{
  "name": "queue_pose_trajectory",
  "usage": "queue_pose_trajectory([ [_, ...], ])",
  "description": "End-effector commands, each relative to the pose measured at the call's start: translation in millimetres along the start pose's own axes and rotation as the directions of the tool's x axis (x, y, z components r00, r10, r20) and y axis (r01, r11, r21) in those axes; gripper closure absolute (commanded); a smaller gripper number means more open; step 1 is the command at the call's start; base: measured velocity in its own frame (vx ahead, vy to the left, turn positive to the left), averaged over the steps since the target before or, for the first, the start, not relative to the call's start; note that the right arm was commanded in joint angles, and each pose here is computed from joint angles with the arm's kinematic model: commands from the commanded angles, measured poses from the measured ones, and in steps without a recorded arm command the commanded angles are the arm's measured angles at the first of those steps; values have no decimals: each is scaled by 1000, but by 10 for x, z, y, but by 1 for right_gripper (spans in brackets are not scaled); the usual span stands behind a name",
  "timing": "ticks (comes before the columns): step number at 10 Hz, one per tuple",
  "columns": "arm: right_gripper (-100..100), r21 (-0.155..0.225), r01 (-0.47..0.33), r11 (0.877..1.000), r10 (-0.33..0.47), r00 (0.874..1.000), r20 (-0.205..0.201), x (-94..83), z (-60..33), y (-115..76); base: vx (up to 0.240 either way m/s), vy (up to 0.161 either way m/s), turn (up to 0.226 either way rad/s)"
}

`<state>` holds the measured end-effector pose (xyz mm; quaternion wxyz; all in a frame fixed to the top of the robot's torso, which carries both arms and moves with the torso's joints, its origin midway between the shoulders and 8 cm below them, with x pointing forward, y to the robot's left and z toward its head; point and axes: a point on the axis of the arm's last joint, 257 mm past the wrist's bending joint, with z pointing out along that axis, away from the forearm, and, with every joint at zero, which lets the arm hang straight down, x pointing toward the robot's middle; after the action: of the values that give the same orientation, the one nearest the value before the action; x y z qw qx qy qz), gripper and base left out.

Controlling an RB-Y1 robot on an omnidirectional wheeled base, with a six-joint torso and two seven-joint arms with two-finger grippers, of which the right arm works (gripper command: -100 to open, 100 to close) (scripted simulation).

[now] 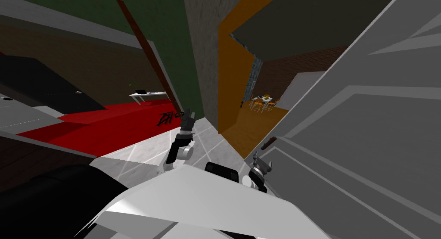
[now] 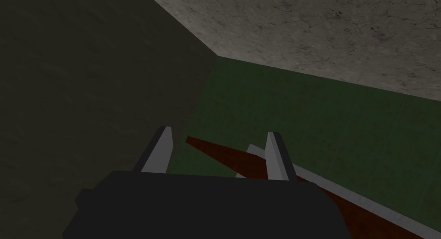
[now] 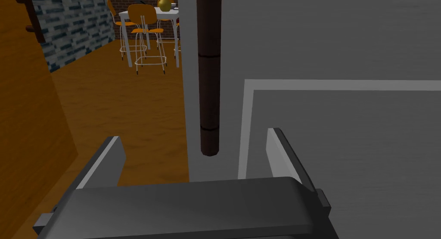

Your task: Push the door open

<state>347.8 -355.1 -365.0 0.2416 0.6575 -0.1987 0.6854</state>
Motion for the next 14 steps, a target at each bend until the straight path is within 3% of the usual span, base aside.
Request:
queue_pose_trajectory([
  [1, -100, -25, -17, 1000, 17, 1000, 20, -93, -28, 63, 100, -99, 100],
  [4, -100, -62, -38, 997, 41, 998, 51, -241, -93, 154, 85, -93, 100],
  [14, -100, -67, -33, 997, 36, 998, 53, -272, 10, 250, 130, -107, 15],
])
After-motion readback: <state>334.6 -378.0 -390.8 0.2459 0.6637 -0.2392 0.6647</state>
